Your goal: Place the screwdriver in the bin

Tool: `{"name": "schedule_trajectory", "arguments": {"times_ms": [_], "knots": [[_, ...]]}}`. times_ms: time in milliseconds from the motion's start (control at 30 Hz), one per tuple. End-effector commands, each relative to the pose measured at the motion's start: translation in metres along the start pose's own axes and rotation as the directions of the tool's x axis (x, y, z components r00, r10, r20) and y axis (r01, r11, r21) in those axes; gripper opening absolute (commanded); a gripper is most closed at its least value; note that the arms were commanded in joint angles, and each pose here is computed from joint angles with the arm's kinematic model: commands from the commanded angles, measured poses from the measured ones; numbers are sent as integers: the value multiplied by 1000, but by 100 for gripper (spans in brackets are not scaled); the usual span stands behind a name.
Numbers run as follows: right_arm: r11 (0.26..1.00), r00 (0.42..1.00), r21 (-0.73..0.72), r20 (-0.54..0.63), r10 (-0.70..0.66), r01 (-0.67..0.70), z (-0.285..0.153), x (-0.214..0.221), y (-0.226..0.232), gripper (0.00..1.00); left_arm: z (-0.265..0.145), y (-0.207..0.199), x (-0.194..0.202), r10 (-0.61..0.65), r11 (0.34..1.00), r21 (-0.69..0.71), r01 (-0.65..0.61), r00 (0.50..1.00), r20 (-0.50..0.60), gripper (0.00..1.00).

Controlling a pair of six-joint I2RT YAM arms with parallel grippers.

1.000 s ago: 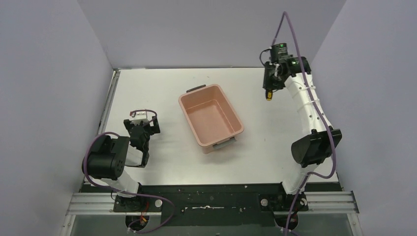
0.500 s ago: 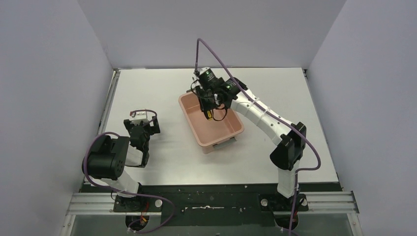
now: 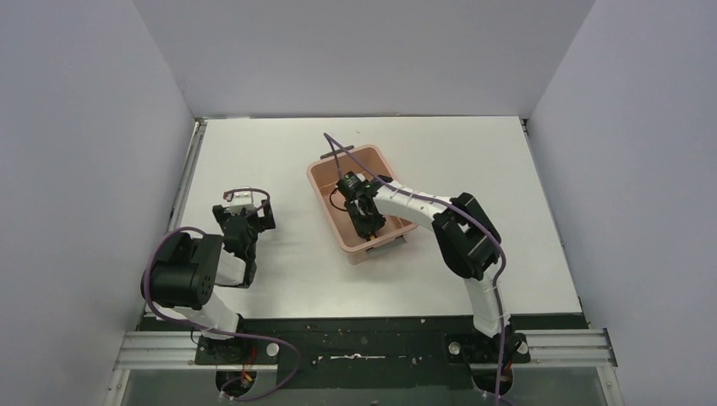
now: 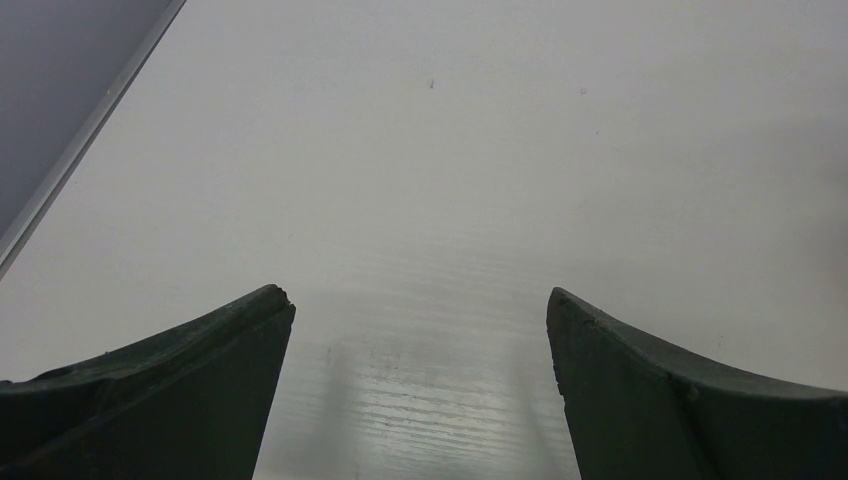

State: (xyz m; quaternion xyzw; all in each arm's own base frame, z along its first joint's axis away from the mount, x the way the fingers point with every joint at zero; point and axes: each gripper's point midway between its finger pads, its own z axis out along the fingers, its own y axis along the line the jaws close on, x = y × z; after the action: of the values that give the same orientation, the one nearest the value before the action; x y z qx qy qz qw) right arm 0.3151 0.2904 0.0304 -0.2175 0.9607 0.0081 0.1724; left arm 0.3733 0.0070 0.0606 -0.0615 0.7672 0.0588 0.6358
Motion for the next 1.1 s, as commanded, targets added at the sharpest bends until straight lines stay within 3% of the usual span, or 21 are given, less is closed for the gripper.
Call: {"name": "schedule_trajectory", "arguments": {"times_ms": [0, 133, 367, 533, 667, 800, 1067], "knots": [[999, 994, 35, 104, 26, -30, 0, -25, -9, 26, 2, -2, -14, -7, 1000, 13, 6, 999, 48, 97], [998, 990, 47, 138, 32, -39, -16, -34, -12, 45, 2, -2, -14, -6, 1000, 13, 6, 999, 46, 97], [999, 949, -17, 315, 32, -28, -100, -76, -5, 63, 2, -2, -15, -7, 1000, 13, 6, 999, 48, 97], [998, 871, -61, 489, 46, -19, -174, -104, -13, 99, 2, -2, -14, -6, 1000, 13, 6, 999, 47, 97], [999, 767, -38, 641, 46, -29, -232, -120, -38, 100, 2, -2, -14, -6, 1000, 14, 5, 999, 48, 97], [989, 661, 10, 745, 89, -144, -268, -119, -101, 100, 2, -2, -15, -7, 1000, 15, 6, 999, 48, 97], [885, 513, 138, 849, 126, -445, -248, -47, -238, 100, 2, -2, -14, -6, 1000, 14, 5, 999, 46, 97]]}}
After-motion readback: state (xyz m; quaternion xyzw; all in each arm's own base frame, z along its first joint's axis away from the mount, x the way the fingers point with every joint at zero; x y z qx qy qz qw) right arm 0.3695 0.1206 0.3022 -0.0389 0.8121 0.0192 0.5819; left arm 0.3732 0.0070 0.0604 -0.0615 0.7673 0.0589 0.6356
